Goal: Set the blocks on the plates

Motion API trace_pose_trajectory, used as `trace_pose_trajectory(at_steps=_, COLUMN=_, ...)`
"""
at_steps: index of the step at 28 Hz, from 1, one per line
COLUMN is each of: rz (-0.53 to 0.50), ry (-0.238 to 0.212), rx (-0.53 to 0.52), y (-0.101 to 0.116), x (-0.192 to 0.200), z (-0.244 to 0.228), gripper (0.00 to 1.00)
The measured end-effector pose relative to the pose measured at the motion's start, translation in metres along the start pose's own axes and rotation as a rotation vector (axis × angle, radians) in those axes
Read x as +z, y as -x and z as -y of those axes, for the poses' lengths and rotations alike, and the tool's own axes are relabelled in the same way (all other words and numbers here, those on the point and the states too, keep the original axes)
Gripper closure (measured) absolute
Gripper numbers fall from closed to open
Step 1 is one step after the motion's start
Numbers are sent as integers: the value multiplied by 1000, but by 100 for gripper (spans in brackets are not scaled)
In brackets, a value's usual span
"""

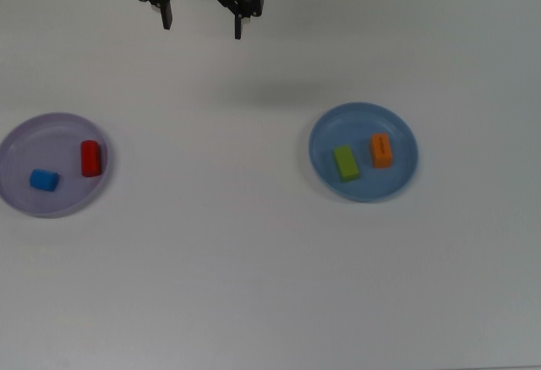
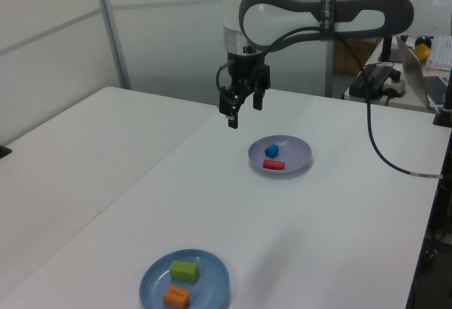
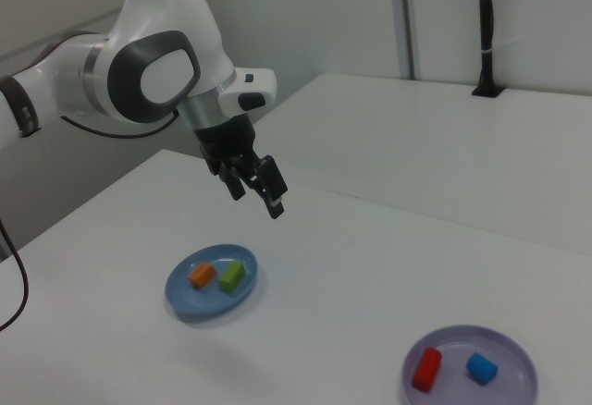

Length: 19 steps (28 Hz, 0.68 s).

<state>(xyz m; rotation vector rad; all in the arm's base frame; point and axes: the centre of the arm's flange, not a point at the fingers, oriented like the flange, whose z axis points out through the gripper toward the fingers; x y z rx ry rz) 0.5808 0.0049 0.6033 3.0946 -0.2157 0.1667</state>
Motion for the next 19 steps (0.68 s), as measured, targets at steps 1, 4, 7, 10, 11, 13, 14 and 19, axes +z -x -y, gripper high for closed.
trace_pose_trajectory(at_steps=1, rz=0, ry=0, rx=0, y=0, x=0, z=0, gripper=0)
trace_pose_trajectory(at_steps=4, rz=-1, ry=0, rx=3, y=0, x=-1, z=-1, gripper=0)
trace_pose_trajectory(at_steps=7, rz=-4, ry=0, rx=5, y=-1, x=-2, z=-3, gripper=0)
trace_pose_trajectory(at_steps=10, rz=12, ry=2, rx=6, y=1, x=-2, z=-4, gripper=0)
trace_pose_trajectory(at_steps=11, rz=22, ry=4, rx=6, y=2, x=-2, z=-4, gripper=0)
trace_pose_trajectory(at_steps=13, rz=40, ry=7, rx=6, y=5, x=-2, z=-4, gripper=0)
trace_pose_trajectory(at_steps=14, rz=45, ry=8, rx=7, y=5, x=-3, z=-5, gripper=0)
trace_pose_trajectory(at_steps=19, rz=47, ry=8, rx=8, y=6, x=-4, z=-6, gripper=0)
